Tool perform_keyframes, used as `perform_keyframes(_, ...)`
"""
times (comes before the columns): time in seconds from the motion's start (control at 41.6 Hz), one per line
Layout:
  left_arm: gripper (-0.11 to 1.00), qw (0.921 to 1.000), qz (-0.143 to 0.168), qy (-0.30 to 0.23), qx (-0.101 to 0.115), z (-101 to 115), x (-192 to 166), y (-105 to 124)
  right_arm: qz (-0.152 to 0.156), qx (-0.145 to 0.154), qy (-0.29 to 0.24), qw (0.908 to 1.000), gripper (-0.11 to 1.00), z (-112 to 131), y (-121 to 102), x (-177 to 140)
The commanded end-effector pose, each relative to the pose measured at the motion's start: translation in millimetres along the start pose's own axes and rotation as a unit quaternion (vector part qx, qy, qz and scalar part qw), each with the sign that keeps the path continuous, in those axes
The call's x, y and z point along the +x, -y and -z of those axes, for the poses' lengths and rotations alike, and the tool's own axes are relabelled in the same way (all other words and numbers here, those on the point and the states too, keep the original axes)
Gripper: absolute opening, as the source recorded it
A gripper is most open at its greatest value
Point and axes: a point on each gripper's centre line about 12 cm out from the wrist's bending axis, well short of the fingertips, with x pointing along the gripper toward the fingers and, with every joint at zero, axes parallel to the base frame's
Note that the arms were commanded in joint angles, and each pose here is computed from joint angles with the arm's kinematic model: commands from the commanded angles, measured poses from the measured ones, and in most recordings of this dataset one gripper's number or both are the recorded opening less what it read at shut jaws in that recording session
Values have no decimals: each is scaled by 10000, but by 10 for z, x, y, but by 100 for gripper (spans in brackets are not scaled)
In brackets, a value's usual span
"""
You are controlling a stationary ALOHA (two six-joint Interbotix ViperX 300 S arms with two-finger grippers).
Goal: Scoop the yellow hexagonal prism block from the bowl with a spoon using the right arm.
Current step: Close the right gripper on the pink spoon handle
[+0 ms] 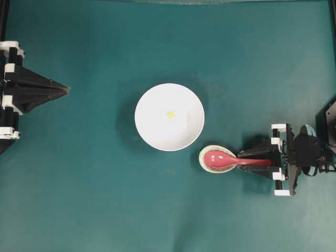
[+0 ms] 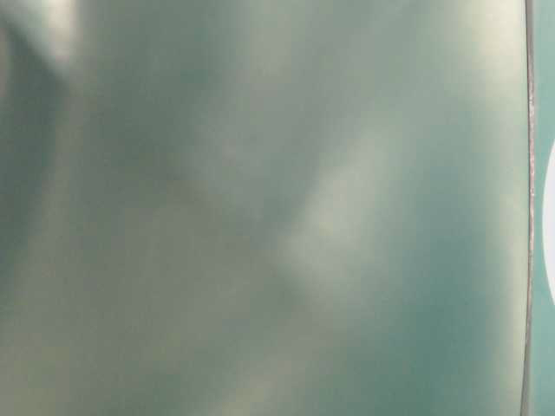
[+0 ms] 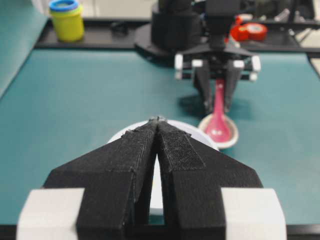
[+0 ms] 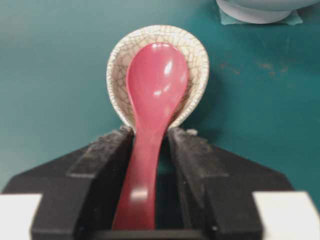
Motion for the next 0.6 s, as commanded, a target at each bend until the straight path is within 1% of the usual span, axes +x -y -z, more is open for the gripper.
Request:
perform_keyframes(0.0, 0, 10000, -6, 38, 7, -48, 22, -3, -20, 48, 107, 9999, 42, -42, -14, -3)
perform_keyframes(0.313, 0, 10000, -6, -15, -8, -35, 22, -3, -33, 79, 149, 9999, 27, -65, -24, 2)
perform_keyframes(0.457, 0, 10000, -6, -8, -24, -41, 23, -4, -77, 185, 262, 9995, 26, -146, -31, -26)
perform_keyframes(0.577, 0, 10000, -6, 0, -31, -44, 20, -4, -147, 337, 473, 9982, 26, -279, -33, -81)
